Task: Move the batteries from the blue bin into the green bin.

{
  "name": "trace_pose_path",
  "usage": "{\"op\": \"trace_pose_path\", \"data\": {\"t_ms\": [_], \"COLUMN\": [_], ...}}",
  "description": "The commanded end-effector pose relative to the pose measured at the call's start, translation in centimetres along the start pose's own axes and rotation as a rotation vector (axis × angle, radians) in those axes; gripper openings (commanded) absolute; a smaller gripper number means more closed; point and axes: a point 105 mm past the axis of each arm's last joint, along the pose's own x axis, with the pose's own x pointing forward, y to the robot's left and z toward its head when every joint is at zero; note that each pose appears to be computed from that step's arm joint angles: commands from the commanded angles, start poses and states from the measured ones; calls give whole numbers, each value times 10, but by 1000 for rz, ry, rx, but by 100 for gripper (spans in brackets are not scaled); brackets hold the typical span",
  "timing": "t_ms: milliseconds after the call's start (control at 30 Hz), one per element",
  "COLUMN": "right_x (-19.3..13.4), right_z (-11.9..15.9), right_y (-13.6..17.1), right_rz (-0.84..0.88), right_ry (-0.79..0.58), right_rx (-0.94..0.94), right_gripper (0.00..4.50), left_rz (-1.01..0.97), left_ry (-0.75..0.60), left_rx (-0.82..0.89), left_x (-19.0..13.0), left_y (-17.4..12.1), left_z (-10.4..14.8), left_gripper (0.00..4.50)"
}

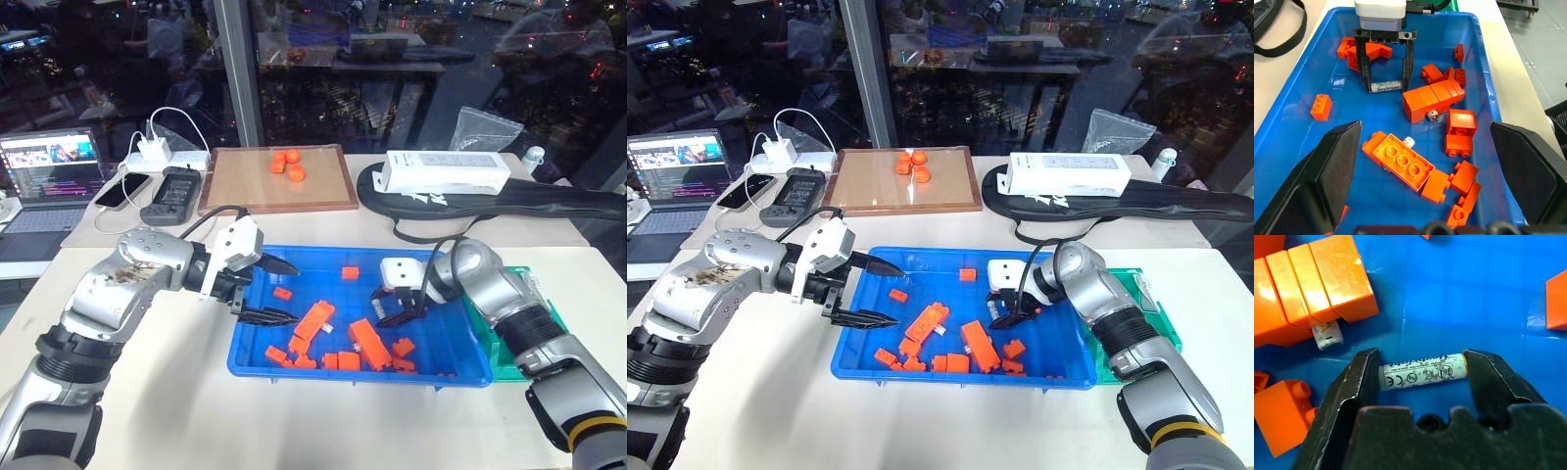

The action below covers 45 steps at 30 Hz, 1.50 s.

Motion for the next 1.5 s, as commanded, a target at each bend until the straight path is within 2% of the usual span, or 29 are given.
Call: {"op": "trace_pose_path", "data": {"t_ms": [33,167,267,433,567,667,733,900,1033,1100,1200,1233,1367,1467,1500], "right_x": [-22,-59,-114,-178,-206,-208,-199,-176,-157,-154,-155,-158,-179,-184,-176], "right_z": [14,26,26,-16,-51,-70,-74,-94,-108,-108,-101,-98,-71,-29,-7], "right_y": [-8,-13,-15,0,18,29,35,38,39,37,32,31,24,13,11], "right_rz": [-52,-128,-278,-468,-532,-533,-503,-484,-439,-429,-413,-409,-403,-409,-383], "right_ry": [-59,-89,-101,67,222,296,290,313,316,314,320,331,341,235,168], "right_rx": [-2,24,92,201,262,286,294,296,321,319,292,280,247,212,179], "right_gripper": [248,248,248,248,248,248,248,248,248,348,432,445,445,445,445], "left_rz": [10,-27,-47,-69,-77,-104,-114,-98,-99,-96,-80,-74,-26,7,13], "left_ry": [-13,-23,-69,-191,-327,-380,-388,-282,-262,-260,-259,-257,-193,-164,-148], "left_rx": [40,49,56,85,66,58,50,73,72,74,72,71,76,58,50], "left_x": [-4,0,5,18,27,31,33,41,43,43,40,39,30,20,15], "left_y": [1,-1,3,15,25,24,24,26,25,25,26,27,33,36,36], "left_z": [8,10,16,37,59,67,69,50,44,43,42,41,28,20,16], "left_gripper": [450,450,450,450,450,450,450,450,450,450,450,450,450,450,450]}}
